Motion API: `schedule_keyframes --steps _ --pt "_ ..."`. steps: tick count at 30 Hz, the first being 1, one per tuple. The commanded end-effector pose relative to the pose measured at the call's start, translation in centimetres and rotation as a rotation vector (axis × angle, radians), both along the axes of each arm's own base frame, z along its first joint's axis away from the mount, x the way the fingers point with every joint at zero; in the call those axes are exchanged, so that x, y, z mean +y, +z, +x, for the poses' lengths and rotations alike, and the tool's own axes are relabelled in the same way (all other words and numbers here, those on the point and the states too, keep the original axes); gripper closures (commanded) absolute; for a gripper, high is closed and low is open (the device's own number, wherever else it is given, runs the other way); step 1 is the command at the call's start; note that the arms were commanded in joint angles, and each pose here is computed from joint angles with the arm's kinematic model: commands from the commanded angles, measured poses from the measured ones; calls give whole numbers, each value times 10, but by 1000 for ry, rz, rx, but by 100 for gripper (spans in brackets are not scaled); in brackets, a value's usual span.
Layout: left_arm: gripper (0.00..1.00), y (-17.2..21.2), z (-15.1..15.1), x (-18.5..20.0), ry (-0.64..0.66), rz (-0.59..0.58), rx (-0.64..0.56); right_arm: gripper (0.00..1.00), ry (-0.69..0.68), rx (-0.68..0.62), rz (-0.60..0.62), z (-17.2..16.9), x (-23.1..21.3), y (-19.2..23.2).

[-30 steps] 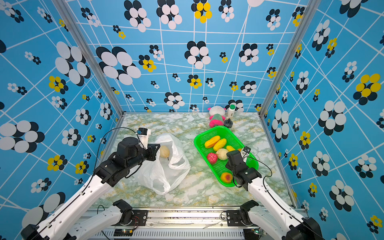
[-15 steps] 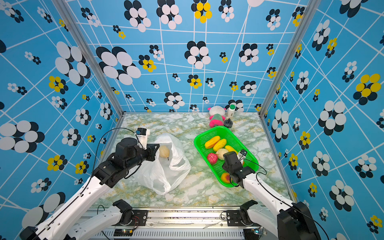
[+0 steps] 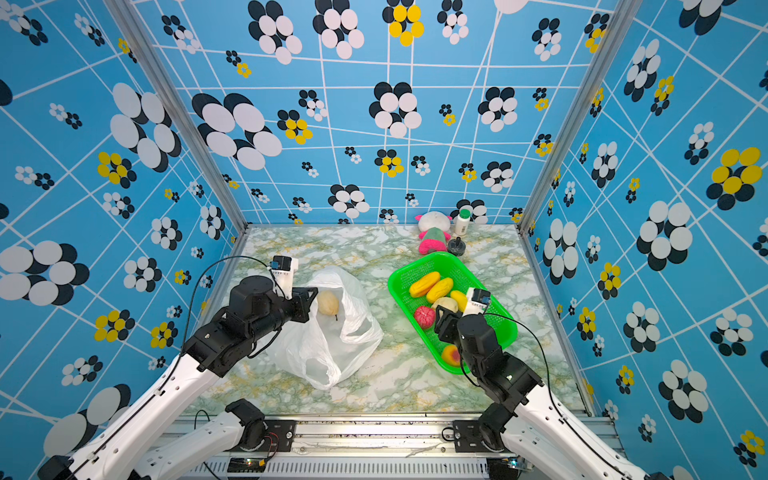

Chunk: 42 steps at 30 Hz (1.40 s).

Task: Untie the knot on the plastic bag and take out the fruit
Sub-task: 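Move the right gripper back toward the bag held by the left gripper, then reach the right gripper down into the bag toward the pale pear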

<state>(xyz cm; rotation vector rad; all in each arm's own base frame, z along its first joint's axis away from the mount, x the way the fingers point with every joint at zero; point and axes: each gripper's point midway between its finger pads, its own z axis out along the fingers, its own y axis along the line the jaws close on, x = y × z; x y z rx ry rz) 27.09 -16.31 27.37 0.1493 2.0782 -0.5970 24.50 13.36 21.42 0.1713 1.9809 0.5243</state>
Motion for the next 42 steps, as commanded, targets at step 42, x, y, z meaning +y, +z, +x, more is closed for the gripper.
schedule_keyframes --steps 42 --pt "100 13 -4 1 -15 -10 -33 46 520 -138 -315 -22 311 -103"
